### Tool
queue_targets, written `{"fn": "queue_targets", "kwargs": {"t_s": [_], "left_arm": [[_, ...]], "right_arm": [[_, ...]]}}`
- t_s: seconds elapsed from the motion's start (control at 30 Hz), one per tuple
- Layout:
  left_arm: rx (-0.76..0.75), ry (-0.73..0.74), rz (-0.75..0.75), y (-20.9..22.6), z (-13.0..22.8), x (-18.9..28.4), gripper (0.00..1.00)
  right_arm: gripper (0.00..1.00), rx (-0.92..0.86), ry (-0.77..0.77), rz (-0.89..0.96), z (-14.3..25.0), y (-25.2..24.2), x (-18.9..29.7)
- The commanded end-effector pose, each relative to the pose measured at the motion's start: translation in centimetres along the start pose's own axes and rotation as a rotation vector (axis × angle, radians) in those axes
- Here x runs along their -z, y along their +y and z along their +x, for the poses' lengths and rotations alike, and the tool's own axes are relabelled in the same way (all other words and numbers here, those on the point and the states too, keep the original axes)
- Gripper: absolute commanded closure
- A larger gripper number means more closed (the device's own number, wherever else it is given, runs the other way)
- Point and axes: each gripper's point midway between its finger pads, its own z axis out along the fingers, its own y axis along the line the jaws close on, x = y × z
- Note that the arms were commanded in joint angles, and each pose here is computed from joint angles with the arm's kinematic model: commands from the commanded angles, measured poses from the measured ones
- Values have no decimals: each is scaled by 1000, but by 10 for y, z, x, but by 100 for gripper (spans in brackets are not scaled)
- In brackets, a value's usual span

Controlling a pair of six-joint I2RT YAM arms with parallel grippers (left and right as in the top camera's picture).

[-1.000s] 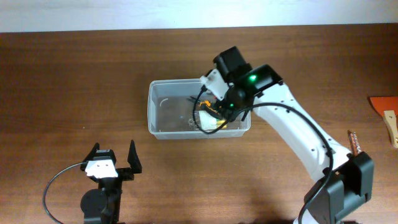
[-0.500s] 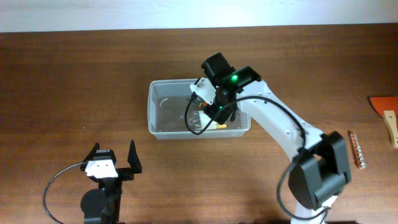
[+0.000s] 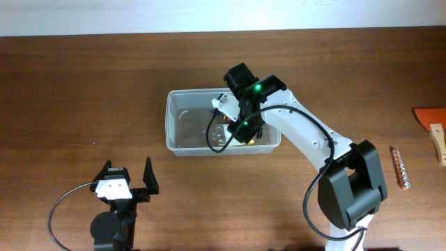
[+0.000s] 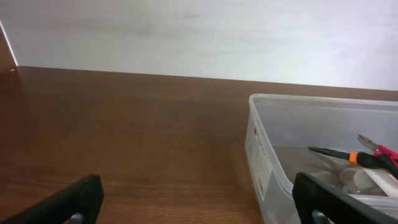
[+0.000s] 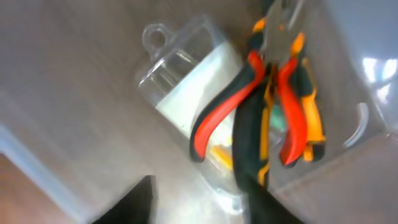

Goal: Pack container
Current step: 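Lift the red-black pliers and carry them left into the container, then move the right gripper back right over the orange socket rail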

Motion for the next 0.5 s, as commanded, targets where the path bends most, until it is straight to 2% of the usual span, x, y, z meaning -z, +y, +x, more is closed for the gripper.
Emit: {"fn": "queue_targets", "kwargs": {"t_s": [0.0,0.23,0.37,0.47], "left_arm": [[2,10,2,-1,3,0,1],[2,10,1,0,3,0,1],[2,10,2,-1,3,0,1],[1,10,2,-1,3,0,1]], "right_arm": [[1,-21,-35,16,-10,-9,21],[1,-230,-6,263,16,-87,105],[1,-401,-9,304,60,-127,150],[1,-547,-28,340,108,-158,179]]}}
